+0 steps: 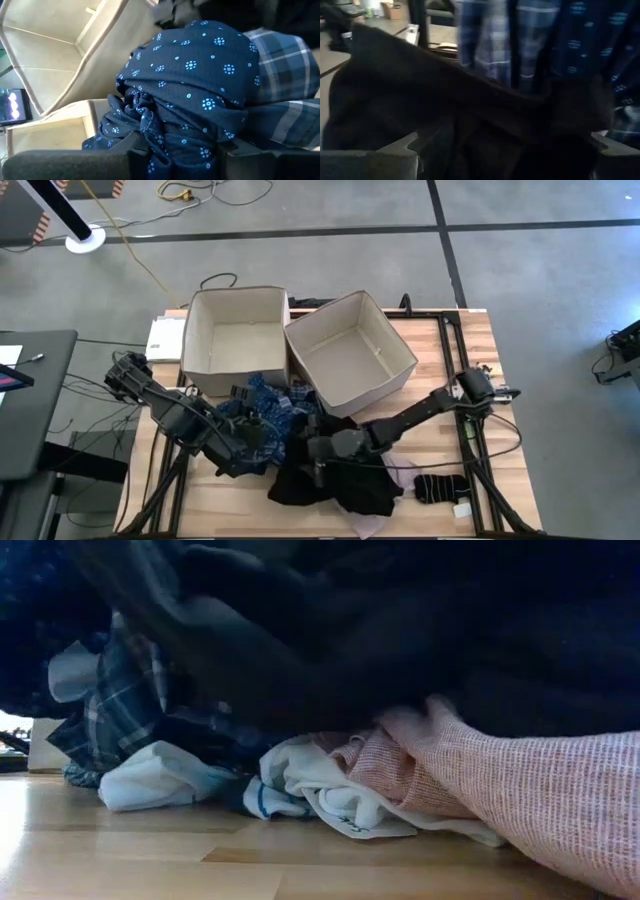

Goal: Sort clothes
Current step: Put the dark blue shirt into the left laundry organizer

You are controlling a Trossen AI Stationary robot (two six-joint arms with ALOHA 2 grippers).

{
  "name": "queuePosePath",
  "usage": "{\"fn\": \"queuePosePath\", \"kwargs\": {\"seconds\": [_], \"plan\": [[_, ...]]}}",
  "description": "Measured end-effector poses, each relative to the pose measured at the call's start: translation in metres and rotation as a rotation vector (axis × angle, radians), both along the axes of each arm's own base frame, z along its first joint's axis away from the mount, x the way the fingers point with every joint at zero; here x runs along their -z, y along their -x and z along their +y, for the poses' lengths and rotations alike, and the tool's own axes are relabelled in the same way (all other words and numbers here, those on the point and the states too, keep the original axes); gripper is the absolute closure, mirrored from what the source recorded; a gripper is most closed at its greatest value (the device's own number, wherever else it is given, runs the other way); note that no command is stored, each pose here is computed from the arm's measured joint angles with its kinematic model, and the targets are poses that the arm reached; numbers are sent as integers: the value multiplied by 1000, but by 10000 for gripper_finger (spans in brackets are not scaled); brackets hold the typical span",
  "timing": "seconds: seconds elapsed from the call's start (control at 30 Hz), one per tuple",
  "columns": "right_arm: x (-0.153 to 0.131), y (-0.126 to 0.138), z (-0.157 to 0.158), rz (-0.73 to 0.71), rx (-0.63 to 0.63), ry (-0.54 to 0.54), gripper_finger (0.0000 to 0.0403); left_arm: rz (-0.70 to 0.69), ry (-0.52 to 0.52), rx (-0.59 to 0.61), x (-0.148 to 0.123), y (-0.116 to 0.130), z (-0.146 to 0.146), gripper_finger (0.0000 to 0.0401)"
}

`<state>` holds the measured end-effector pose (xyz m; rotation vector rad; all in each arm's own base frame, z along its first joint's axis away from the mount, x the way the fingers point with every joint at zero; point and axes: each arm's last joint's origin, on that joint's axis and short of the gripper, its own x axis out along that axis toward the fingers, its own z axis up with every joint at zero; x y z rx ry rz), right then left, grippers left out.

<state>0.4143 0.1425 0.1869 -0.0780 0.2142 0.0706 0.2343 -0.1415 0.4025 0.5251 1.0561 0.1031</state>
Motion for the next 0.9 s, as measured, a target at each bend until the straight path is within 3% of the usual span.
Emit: {"fn": "queuePosePath", "kwargs": {"seconds": [0.13,0.23,0.3,0.47,0.7,0.9], "plan": [[7,-18,-9,1,91,-42,105,-8,4,0,0,-1,0,315],[13,-30,-14,7,112,-56,145,-8,4,-1,0,-1,0,315],[17,-37,-15,13,107,-57,196,-7,3,-1,0,-1,0,315],[27,-43,-14,113,58,-9,374,1,-5,-1,0,0,0,315],[38,-33,-9,291,46,33,398,1,-15,10,-1,1,1,315],[53,-24,-10,482,30,-23,400,-9,-19,-1,-3,1,5,300]]}}
